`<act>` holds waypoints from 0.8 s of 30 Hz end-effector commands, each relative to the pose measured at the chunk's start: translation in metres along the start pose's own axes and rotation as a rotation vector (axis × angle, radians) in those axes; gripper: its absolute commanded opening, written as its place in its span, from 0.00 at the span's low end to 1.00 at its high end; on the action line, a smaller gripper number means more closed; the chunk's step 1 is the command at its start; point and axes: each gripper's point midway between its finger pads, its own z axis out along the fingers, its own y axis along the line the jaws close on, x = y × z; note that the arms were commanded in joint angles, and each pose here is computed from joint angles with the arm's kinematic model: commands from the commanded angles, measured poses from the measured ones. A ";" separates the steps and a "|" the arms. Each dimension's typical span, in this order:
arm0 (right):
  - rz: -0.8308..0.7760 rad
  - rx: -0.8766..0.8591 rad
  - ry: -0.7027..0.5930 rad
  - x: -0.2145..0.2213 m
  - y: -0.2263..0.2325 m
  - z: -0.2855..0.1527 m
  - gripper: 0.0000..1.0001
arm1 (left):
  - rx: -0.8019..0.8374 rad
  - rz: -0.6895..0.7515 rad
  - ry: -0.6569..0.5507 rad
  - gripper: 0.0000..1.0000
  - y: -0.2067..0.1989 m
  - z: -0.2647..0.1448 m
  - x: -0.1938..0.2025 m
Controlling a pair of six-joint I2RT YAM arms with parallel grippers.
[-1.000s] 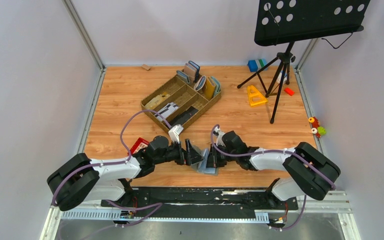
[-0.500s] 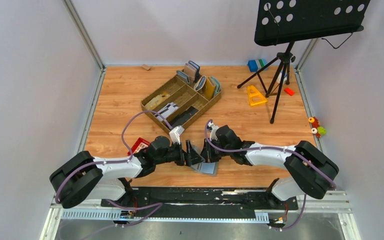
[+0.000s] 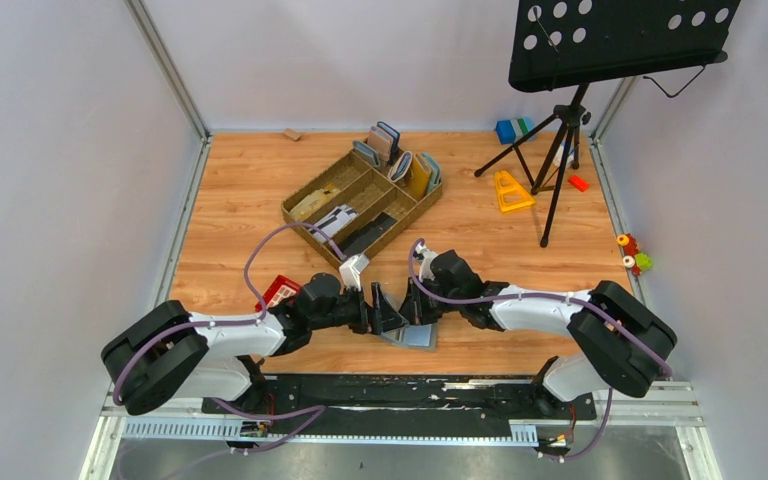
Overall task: Take the credit cards out of the card holder
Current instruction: Remove the credit card from the card holder.
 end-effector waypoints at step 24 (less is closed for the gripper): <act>0.001 0.050 -0.143 -0.015 -0.011 -0.030 0.00 | -0.096 0.004 0.021 0.47 0.025 0.007 0.007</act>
